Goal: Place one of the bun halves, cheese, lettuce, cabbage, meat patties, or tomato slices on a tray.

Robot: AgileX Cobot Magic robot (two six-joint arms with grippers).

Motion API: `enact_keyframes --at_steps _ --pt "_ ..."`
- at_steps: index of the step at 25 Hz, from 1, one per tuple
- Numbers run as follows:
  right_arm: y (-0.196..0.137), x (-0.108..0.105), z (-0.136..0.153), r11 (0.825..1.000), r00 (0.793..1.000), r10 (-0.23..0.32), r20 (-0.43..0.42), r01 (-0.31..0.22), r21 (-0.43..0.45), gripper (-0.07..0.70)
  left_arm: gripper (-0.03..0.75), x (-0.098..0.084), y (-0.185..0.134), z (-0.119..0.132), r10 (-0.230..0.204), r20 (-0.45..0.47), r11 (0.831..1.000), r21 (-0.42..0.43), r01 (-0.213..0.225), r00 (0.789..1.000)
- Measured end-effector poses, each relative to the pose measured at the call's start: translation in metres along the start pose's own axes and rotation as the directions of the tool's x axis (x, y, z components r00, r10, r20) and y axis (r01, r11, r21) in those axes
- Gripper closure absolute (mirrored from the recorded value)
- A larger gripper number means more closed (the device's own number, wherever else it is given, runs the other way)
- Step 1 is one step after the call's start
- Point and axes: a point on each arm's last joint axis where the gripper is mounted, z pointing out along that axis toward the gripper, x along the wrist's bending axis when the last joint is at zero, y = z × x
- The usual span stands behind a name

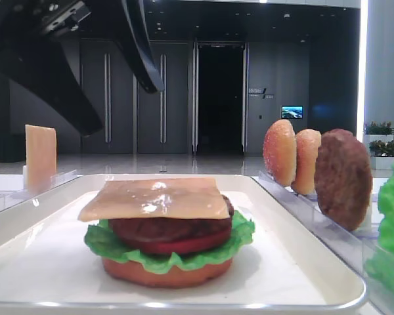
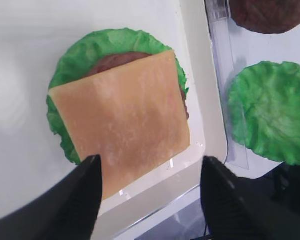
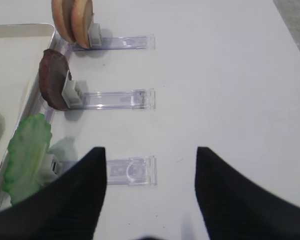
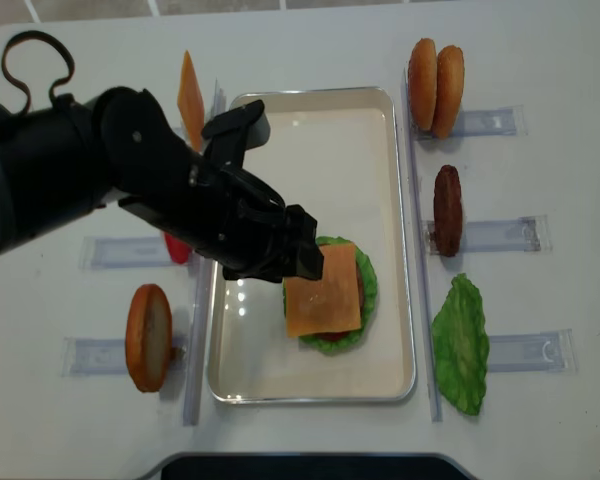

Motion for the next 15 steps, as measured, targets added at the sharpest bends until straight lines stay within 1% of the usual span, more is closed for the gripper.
enact_keyframes --at_steps 5,8,13,15 --pt "0.000 0.000 0.000 1.000 1.000 0.000 0.000 0.000 0.000 0.223 0.244 -0.005 0.008 -0.009 0.022 -0.029 1.000 0.008 -0.021 0.999" --pt "0.000 0.000 0.000 1.000 1.000 0.000 0.000 0.000 0.000 0.223 0.244 -0.007 0.013 -0.018 0.041 -0.081 0.999 0.027 -0.038 0.996" --pt "0.000 0.000 0.000 1.000 1.000 0.000 0.000 0.000 0.000 0.223 0.244 -0.011 0.024 -0.036 0.083 -0.181 0.996 0.050 -0.075 0.980" --pt "0.000 0.000 0.000 1.000 1.000 0.000 0.000 0.000 0.000 0.223 0.244 -0.013 0.028 -0.044 0.094 -0.217 0.995 0.064 -0.082 0.972"
